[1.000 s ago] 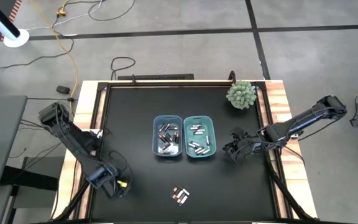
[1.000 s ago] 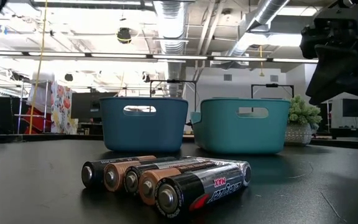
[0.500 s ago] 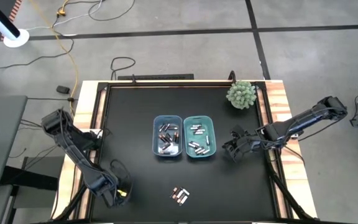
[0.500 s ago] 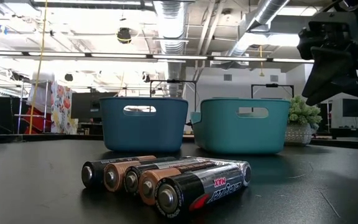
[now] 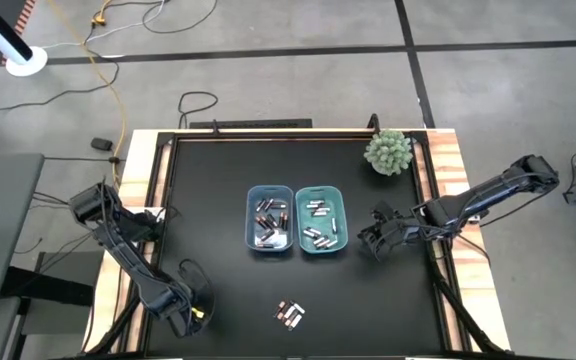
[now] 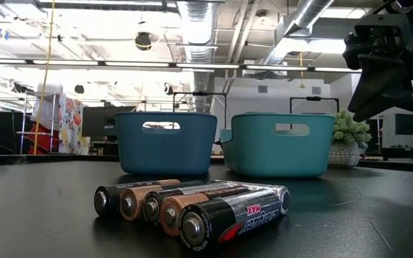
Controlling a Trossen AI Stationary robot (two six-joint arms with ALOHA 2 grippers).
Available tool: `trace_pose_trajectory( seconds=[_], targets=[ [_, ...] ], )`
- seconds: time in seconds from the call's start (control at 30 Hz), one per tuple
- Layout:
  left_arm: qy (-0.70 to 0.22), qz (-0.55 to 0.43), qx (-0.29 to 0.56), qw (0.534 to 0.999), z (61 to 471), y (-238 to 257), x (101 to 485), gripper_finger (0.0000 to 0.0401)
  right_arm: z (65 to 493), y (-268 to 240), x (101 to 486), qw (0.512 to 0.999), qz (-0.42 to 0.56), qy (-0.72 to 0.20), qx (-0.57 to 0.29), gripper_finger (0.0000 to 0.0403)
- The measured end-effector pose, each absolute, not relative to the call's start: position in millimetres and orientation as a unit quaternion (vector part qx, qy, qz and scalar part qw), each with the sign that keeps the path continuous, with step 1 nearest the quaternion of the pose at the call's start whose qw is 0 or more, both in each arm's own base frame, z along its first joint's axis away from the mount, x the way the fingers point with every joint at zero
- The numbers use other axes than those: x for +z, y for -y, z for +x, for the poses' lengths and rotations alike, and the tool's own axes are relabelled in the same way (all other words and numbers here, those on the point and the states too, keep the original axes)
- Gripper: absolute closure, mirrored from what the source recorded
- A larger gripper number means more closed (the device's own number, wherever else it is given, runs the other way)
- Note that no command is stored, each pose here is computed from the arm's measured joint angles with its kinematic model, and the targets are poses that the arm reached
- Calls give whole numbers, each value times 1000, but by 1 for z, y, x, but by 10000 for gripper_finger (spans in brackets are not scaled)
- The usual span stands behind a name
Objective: Sort batteries
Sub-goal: Put the white battery into the green bin
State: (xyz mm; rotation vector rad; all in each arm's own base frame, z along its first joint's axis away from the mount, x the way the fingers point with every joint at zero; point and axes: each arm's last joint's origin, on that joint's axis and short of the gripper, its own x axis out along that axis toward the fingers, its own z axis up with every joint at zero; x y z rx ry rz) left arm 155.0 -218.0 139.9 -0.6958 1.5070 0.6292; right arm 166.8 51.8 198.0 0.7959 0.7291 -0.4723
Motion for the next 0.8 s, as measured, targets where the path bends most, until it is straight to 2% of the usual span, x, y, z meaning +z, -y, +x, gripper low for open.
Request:
trace_pose_trajectory(
  seconds=[0.13, 0.47, 0.8],
  targets=[
    [-662, -291, 288, 628, 153, 216, 138, 246, 167, -52, 198, 831, 375, -344, -223, 276],
    [-655, -262, 294, 645, 152, 211, 138, 360, 167, -52, 198, 830, 379, -343, -224, 276],
    [-637, -248, 325, 653, 159, 191, 148, 354, 168, -48, 198, 825, 387, -336, -236, 276]
  ],
)
